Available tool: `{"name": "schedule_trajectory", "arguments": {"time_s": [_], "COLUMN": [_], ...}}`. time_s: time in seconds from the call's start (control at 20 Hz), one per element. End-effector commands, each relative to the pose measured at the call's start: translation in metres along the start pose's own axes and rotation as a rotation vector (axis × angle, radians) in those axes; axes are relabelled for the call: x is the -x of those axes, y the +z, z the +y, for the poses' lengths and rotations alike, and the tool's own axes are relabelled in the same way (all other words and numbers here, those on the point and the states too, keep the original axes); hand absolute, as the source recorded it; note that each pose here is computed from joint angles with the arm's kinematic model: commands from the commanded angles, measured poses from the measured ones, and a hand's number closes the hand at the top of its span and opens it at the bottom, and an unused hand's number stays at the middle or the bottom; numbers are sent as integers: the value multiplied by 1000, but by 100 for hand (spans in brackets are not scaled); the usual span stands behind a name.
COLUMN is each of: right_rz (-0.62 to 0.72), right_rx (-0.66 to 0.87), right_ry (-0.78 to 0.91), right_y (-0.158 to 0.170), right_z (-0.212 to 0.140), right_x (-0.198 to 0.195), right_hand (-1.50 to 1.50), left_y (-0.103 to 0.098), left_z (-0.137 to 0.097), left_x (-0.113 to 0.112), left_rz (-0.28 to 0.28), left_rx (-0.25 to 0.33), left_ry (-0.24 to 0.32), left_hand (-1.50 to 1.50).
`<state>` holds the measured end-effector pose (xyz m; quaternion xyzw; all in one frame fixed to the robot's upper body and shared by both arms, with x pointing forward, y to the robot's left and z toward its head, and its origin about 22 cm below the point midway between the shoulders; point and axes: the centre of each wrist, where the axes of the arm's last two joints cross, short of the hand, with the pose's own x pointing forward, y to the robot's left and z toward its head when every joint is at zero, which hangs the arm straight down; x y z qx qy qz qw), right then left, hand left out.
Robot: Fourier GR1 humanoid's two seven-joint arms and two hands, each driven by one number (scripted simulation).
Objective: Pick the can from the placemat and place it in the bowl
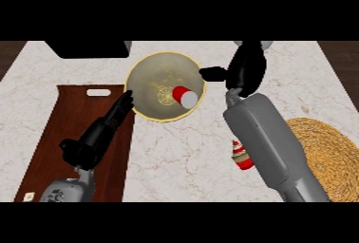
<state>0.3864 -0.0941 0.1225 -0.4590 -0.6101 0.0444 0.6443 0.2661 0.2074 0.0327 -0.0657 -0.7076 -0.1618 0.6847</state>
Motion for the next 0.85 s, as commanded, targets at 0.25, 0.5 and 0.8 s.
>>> {"name": "schedule_trajectory", "arguments": {"time_s": [0.25,0.5,0.8], "right_rz": [97,118,94], "right_rx": [170,193,143], "right_ry": [-158,-212,-255], "right_y": [25,54,79], "right_z": [-78,-133,-194], "right_x": [81,133,182], "right_hand": [-150,-150,-150], "left_y": [11,10,18], "left_z": [4,0,-3], "left_x": [-3,5,12], "left_rz": [9,14,-1], "left_rx": [-28,11,-21], "left_ry": [11,8,14], "left_hand": [0,0,0]}}
